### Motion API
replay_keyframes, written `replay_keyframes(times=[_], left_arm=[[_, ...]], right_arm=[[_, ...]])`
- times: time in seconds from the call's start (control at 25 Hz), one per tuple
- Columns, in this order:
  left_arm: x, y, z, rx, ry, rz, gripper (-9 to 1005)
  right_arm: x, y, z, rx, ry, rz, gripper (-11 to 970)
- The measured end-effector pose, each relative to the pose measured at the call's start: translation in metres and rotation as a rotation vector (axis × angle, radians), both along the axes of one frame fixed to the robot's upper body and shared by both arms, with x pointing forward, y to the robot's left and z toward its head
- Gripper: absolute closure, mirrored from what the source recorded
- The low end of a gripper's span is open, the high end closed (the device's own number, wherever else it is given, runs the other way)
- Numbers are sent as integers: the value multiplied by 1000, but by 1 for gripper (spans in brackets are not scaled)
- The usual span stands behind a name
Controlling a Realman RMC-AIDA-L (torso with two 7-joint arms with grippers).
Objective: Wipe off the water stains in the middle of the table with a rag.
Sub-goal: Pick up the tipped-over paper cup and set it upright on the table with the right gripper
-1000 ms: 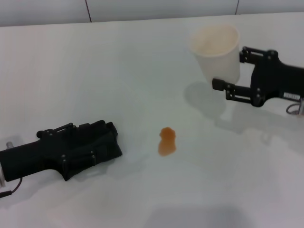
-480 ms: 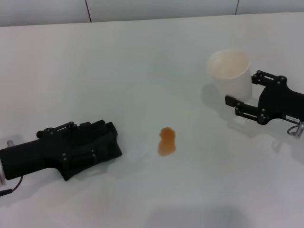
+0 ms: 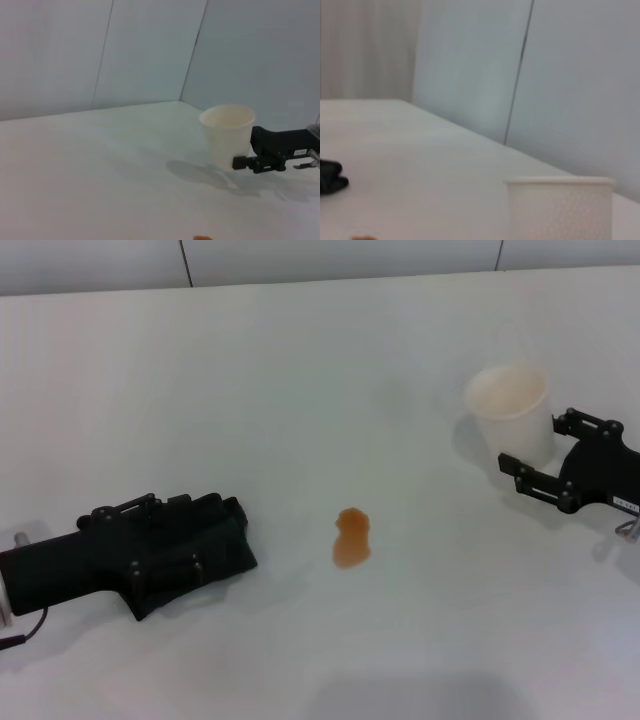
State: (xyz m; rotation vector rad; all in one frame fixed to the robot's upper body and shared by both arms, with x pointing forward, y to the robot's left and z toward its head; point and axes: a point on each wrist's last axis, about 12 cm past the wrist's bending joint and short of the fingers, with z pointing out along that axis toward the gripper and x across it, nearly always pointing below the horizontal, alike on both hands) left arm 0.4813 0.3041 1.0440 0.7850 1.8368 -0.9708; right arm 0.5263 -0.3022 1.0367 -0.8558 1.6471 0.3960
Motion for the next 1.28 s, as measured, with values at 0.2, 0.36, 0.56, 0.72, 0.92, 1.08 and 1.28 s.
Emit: replay_keyframes(times=[0.2,0.36,0.56,0.72,0.92,1.08,1.28], left_arm=[[3,-2,1,0,-5,-6,138],[4,-1,2,2,-8,-6,138],[4,-1,2,4,-9,-5,138],[4,-1,2,5,-9,-4,138],[5,-1,3,7,-11,-4,138],[5,0,3,7,-12,-5,138],[5,0,3,6,-14,-8,138]], right_arm=[[-1,-4,-6,-27,21,-35,292],[-2,-6,-7,-26,26,-43,293],[-3,-8,-8,-26,29,-49,293],[-5,-9,-9,-28,32,-52,294],[-7,-11,-10,-29,37,-56,295],[-8,-11,-12,-29,42,-57,295],[-9,-11,-13,-37,49,-57,296]])
